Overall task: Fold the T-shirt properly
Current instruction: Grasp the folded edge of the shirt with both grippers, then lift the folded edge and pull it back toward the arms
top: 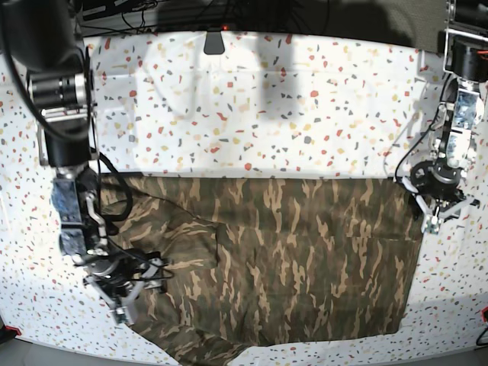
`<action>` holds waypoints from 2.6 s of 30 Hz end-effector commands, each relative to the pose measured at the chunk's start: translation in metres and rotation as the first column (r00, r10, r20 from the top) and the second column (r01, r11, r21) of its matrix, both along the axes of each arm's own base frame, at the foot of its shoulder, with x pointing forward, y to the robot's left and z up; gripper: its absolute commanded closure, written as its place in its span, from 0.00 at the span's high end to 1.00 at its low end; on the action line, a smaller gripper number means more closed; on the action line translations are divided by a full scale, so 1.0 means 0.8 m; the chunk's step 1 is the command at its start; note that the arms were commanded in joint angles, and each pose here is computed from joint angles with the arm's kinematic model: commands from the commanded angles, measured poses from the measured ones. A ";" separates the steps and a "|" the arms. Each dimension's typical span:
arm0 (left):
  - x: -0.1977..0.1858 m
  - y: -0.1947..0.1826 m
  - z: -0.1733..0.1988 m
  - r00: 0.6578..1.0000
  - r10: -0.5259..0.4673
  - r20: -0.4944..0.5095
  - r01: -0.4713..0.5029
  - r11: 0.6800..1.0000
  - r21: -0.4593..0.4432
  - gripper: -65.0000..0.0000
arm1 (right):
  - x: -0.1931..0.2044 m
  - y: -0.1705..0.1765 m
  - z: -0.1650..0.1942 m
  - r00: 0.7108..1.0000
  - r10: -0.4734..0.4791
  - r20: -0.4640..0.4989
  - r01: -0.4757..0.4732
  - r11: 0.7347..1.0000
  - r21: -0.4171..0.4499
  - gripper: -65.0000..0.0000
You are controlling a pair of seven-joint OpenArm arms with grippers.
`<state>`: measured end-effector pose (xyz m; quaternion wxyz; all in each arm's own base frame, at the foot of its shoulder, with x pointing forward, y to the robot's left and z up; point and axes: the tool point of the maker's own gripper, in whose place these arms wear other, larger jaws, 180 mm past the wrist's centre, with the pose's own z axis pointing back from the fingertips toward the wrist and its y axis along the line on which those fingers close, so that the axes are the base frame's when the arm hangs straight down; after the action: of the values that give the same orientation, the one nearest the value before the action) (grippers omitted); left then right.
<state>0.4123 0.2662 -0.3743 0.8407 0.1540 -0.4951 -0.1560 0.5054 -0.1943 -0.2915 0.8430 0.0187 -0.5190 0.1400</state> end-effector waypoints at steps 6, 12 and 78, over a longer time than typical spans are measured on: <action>0.035 -0.050 0.105 0.972 -0.028 0.233 0.078 0.974 -0.211 0.37 | -0.021 -0.059 0.025 0.989 -0.127 0.069 0.123 0.991 0.060 0.57; 0.036 -0.090 0.077 0.982 -0.005 0.187 0.067 0.943 -0.325 0.37 | -0.057 -0.054 -0.024 0.997 -0.075 0.016 0.073 0.995 0.071 0.57; -0.078 -0.088 0.004 0.747 -0.607 -0.270 0.649 0.578 0.495 0.37 | -0.250 -0.134 -0.076 0.822 0.263 -0.504 -0.569 0.405 -0.716 0.52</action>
<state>0.3386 0.1921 -0.3877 0.6751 0.1850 -0.4017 -0.5905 0.2936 -0.2928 -0.3691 0.7565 -0.2157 -0.2108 0.5803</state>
